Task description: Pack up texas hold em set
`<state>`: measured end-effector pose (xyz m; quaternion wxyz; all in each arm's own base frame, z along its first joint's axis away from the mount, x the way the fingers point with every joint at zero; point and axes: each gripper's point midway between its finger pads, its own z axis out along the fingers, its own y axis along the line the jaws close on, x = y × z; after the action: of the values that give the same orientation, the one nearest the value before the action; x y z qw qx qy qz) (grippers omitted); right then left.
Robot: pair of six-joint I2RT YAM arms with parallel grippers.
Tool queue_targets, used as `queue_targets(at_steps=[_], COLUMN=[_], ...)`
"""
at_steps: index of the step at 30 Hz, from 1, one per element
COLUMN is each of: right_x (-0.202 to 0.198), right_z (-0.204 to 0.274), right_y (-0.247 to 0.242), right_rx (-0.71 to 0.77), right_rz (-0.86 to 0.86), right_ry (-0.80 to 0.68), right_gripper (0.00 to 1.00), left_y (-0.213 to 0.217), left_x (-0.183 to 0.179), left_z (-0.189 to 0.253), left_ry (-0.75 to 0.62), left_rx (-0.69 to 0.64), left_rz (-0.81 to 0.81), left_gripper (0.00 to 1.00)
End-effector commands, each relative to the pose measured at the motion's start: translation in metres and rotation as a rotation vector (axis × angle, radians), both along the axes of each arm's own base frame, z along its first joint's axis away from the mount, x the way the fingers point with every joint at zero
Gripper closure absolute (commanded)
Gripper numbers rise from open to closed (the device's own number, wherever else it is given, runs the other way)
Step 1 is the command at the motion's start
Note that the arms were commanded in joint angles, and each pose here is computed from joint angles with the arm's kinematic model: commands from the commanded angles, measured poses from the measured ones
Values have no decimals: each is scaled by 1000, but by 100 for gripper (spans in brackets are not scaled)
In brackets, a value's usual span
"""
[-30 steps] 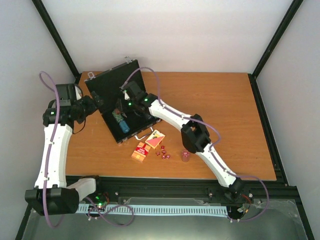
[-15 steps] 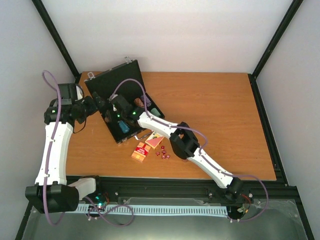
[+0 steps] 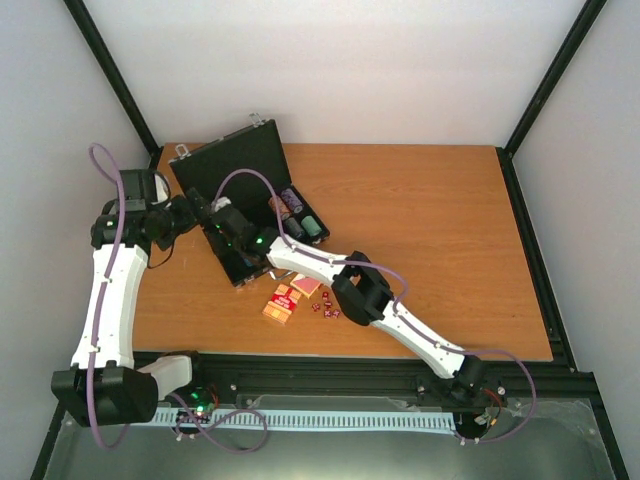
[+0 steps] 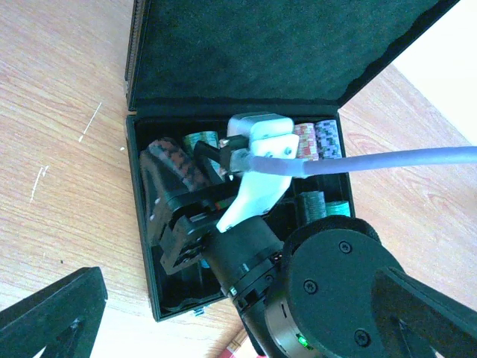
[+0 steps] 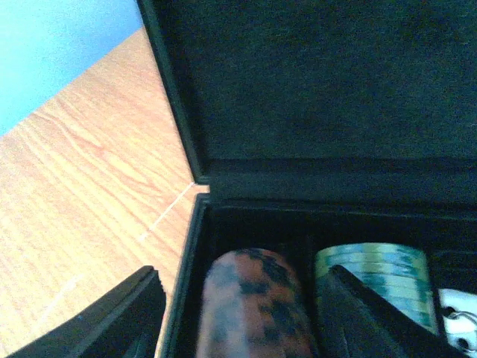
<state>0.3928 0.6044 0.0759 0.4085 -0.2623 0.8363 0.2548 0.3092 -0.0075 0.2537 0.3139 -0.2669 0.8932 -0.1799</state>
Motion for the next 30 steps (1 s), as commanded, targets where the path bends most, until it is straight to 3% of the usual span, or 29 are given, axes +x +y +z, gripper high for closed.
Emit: queue_targets(at_steps=[1, 3, 10, 16, 23, 27, 30], right_x=[-23, -25, -31, -25, -29, -55, -86], right_z=[1, 12, 46, 73, 63, 48, 46], right_y=[13, 14, 3, -42, -152, -238, -300], right_rx=[1, 6, -31, -145, -372, -519, -537], right_rz=[108, 129, 154, 52, -127, -230, -313], right_ry=[-2, -8, -29, -28, 93, 200, 293], right_gripper=[35, 29, 22, 7, 8, 11, 14], left_y=[-2, -1, -1, -3, -1, -2, -2], left_x=[-3, -3, -3, -5, -6, -9, -12], left_z=[4, 7, 14, 17, 3, -14, -25], left_ry=[-14, -17, -31, -39, 0, 45, 75], left_rx=[7, 9, 16, 10, 19, 20, 24], left_rz=[-24, -24, -22, -32, -35, -43, -47], left_gripper=[0, 0, 0, 0, 0, 0, 0])
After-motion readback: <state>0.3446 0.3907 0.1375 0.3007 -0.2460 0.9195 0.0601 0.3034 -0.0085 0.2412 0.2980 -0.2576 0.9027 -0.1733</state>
